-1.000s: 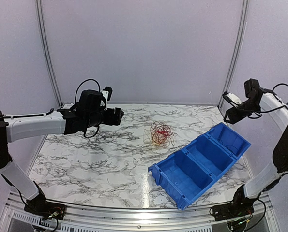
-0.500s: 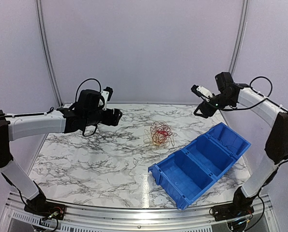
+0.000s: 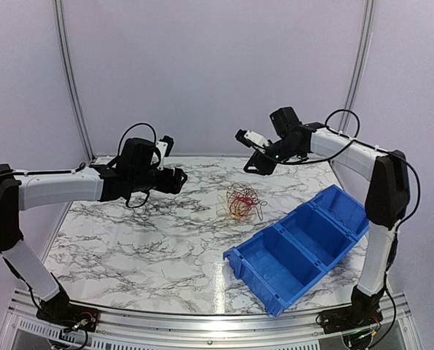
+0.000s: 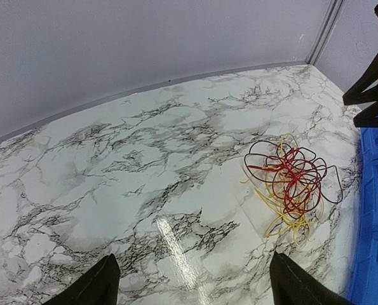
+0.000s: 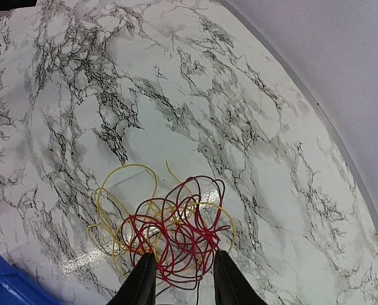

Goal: Untangle the cables

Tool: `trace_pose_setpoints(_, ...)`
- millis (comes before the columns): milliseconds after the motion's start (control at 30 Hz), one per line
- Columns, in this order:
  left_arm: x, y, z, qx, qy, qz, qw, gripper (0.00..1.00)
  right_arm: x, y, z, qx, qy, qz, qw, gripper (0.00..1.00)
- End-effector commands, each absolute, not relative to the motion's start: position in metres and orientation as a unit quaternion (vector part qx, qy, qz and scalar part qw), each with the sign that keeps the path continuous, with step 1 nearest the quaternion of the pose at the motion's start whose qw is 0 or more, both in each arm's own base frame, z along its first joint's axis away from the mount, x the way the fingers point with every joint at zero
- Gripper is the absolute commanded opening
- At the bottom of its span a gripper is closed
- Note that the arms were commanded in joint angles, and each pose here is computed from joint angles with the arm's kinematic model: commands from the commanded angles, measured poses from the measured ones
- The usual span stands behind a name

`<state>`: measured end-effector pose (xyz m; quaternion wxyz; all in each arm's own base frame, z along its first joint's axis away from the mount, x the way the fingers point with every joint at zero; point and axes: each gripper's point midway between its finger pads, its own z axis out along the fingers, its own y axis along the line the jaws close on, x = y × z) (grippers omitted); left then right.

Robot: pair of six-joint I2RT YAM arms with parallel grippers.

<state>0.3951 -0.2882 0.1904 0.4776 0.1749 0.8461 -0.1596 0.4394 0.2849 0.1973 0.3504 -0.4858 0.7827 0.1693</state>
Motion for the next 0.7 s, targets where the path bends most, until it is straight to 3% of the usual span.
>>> trace_pose_setpoints(0,0.399,-0.292,0.193,0.168,0.848,-0.167,0.473,0.85,0.453,0.307,0.174,-0.483,0.795,0.146,0.338,0.30)
trace_pose_setpoints(667,0.395,-0.296,0.200,0.168,0.847,-0.185,0.470,0.85,0.504,0.287,0.108,-0.457,0.827,0.011,0.328,0.31)
